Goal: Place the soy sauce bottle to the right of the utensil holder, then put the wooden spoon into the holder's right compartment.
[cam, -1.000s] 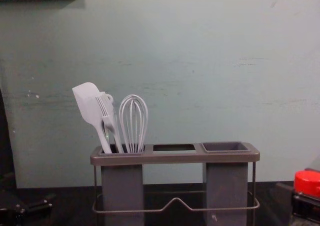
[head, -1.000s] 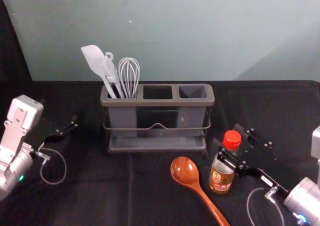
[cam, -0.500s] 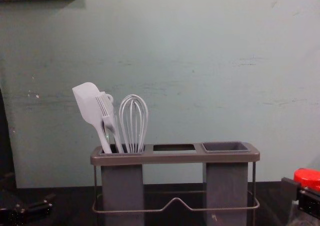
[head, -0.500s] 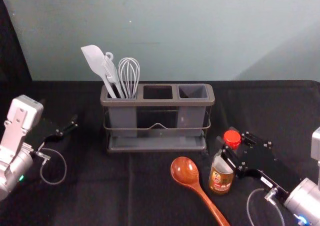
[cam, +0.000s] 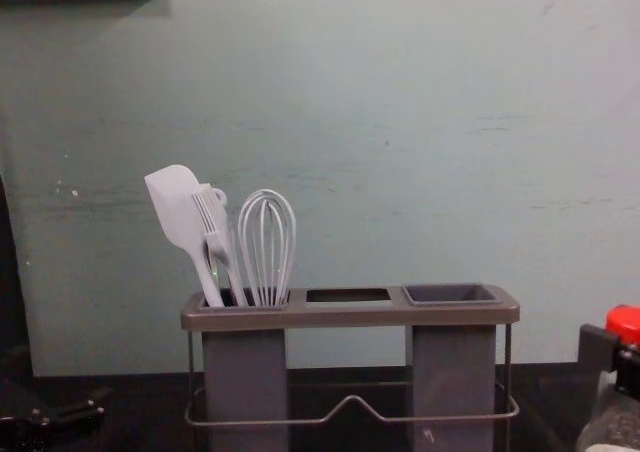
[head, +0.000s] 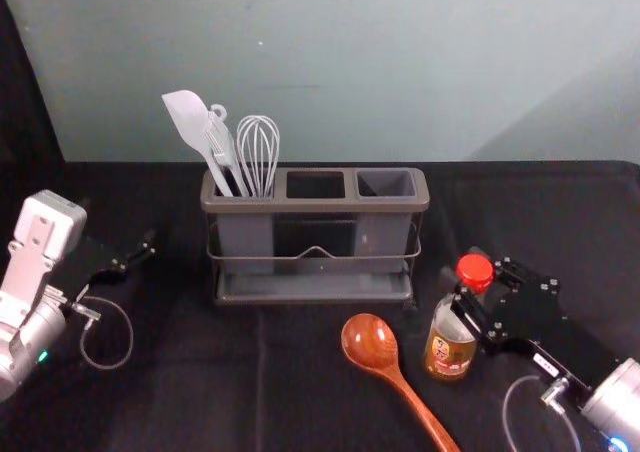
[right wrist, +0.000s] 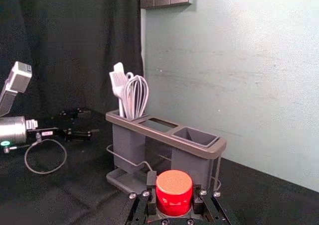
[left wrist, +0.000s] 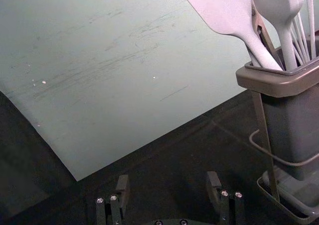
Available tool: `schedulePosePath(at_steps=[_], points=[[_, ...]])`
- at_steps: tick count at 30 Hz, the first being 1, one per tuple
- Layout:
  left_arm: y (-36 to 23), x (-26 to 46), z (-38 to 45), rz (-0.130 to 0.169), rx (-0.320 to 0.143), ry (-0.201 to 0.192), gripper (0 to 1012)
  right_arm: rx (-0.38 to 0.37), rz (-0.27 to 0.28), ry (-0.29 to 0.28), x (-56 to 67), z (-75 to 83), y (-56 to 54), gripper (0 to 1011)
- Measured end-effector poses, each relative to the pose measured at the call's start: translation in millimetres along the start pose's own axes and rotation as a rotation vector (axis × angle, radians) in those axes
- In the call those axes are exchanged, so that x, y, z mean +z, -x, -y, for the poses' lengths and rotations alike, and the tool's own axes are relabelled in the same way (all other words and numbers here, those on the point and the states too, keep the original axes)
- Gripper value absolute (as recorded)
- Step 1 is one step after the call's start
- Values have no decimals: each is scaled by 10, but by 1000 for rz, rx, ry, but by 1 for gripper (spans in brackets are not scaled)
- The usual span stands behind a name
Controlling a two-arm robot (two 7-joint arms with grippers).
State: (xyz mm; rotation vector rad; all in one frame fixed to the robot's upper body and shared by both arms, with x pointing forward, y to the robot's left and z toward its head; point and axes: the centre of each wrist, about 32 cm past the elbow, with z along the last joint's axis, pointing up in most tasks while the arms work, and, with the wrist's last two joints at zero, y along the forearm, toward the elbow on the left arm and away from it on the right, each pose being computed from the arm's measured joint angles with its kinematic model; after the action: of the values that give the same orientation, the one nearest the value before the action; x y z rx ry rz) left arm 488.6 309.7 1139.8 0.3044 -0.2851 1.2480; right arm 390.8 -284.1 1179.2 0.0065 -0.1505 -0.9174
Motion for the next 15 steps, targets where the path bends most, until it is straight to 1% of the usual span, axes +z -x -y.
schedulePosePath(at_steps=[11, 15], points=[[0, 0, 0, 0, 0, 0, 1011, -19, 5, -9, 38, 73, -29, 381], [0, 0, 0, 0, 0, 0, 1011, -29, 4, -13, 48, 100, -62, 381]])
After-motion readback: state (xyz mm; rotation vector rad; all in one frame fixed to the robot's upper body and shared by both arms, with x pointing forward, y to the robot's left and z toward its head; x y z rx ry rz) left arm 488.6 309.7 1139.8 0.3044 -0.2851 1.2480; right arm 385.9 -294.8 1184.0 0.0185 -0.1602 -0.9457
